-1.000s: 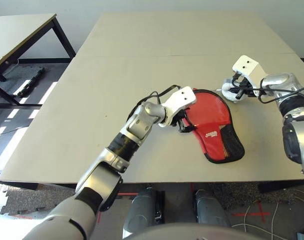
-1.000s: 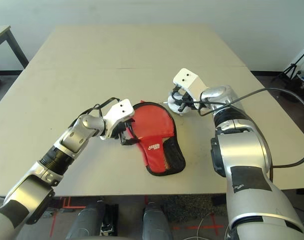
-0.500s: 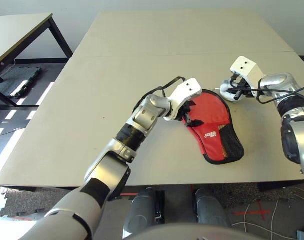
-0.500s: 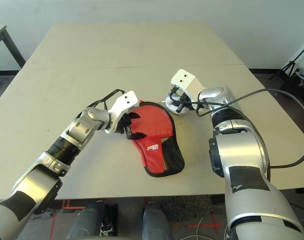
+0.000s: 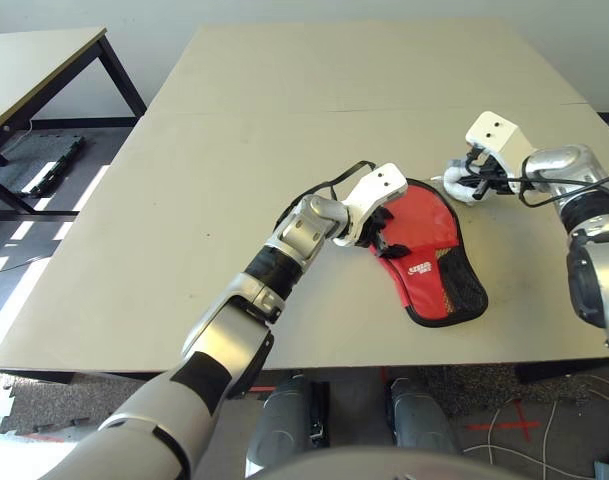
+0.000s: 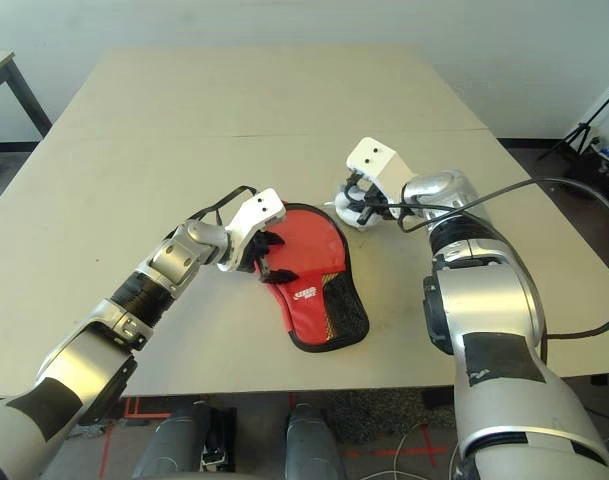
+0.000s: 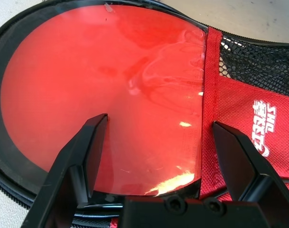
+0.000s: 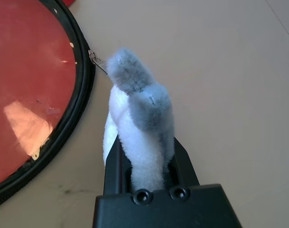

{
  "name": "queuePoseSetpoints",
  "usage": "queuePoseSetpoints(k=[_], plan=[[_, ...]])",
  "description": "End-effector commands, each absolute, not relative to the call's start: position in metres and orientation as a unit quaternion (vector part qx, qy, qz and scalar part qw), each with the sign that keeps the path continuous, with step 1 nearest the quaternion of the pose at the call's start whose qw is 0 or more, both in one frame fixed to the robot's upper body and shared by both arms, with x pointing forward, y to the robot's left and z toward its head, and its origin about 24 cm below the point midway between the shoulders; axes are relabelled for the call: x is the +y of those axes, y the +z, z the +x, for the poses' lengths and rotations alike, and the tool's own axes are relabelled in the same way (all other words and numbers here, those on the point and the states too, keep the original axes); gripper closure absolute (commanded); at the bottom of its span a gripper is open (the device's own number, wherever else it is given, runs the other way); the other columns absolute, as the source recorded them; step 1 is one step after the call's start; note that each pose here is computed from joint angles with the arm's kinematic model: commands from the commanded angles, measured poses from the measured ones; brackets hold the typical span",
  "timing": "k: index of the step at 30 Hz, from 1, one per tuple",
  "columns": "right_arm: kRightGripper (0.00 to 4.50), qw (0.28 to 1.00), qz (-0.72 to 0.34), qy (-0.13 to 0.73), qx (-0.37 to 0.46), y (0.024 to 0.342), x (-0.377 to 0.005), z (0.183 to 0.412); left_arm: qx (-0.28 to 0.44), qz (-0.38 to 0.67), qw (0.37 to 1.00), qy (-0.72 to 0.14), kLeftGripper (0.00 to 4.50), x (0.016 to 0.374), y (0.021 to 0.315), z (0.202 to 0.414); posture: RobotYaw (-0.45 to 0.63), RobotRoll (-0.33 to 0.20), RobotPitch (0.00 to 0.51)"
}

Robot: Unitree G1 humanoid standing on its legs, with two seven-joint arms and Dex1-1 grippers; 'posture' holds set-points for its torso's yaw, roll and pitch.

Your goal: Store the ping-pong paddle in its case and zip it.

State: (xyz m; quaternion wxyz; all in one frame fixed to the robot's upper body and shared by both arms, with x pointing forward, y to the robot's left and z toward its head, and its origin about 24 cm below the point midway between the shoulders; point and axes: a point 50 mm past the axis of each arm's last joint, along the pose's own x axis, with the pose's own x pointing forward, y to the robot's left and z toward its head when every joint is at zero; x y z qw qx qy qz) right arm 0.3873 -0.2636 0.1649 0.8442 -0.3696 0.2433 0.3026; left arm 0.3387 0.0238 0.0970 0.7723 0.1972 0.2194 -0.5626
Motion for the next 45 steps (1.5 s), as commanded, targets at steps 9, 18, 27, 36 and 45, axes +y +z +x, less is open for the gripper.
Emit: queuePoseSetpoints(k=[9,18,27,36,45], plan=[[4.3,0.82,-0.376,0.298,0.313,0.173,-0.302,0.369,0.284,0.204,0.764,-0.543,0.0,0.035,0.069,0.333,-0.06,0.0,0.099],[4.3,0.792,-0.352,0.33,0.374,0.176,-0.325,0.35,0.284,0.205,0.762,-0.545,0.0,0.034,0.068,0.332,-0.08,0.0,0.098],[4.3,0.692,-0.283,0.449,0.488,0.159,-0.338,0.316,0.28,0.205,0.762,-0.547,0.0,0.032,0.069,0.332,-0.09,0.0,0.1],[4.31,0.654,-0.238,0.53,0.484,0.129,-0.319,0.295,0.277,0.205,0.764,-0.546,0.0,0.031,0.069,0.333,-0.09,0.0,0.1],[4.33,0.603,-0.132,0.619,0.486,0.14,-0.29,0.252,0.275,0.208,0.765,-0.545,0.0,0.032,0.069,0.334,-0.11,0.0,0.099]])
